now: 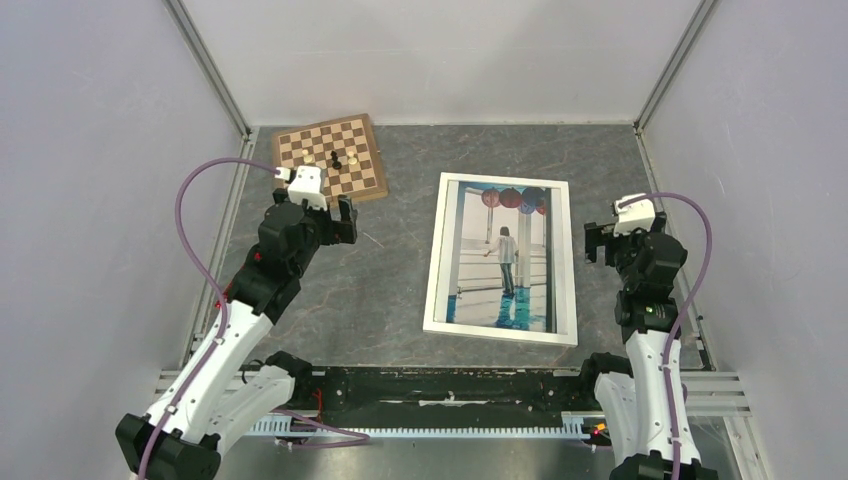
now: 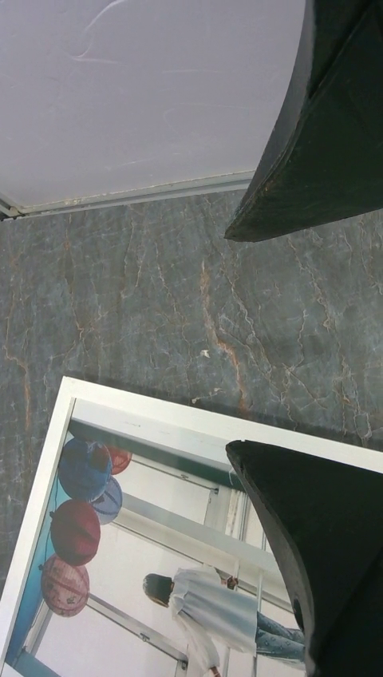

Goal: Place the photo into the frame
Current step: Reset both arms

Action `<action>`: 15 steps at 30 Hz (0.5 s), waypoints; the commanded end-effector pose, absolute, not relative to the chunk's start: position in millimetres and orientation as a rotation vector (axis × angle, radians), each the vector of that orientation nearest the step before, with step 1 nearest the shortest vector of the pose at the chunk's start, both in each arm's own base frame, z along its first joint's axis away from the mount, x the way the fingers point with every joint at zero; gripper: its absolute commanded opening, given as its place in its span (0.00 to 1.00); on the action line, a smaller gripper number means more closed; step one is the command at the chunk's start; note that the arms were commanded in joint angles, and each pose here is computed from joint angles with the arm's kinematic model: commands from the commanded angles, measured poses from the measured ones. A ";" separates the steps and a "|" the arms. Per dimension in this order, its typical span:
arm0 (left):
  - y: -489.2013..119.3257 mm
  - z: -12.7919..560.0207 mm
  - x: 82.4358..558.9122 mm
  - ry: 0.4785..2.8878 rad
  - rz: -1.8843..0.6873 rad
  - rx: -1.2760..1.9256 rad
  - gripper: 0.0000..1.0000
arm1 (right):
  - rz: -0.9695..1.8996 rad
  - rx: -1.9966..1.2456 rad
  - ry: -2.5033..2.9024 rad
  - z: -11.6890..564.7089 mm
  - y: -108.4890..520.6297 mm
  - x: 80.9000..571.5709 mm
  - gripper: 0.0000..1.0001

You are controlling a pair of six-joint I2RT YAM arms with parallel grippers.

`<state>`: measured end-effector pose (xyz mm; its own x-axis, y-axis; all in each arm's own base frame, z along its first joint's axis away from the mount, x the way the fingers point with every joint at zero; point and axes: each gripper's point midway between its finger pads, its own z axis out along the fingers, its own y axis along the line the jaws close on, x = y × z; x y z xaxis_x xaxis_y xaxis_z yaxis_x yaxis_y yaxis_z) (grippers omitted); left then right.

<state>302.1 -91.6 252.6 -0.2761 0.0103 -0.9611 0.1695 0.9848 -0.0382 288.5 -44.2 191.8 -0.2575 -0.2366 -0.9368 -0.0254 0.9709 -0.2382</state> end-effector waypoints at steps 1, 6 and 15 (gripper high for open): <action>-90.3 273.6 307.2 1.758 -0.210 0.081 1.00 | -0.233 -0.224 1.787 199.6 -45.3 290.5 0.98; -86.8 270.7 307.3 1.756 -0.206 0.084 1.00 | -0.235 -0.247 1.776 197.7 -43.4 289.6 0.98; -82.5 270.1 310.3 1.763 -0.186 0.084 1.00 | -0.227 -0.263 1.781 194.4 -41.3 289.3 0.98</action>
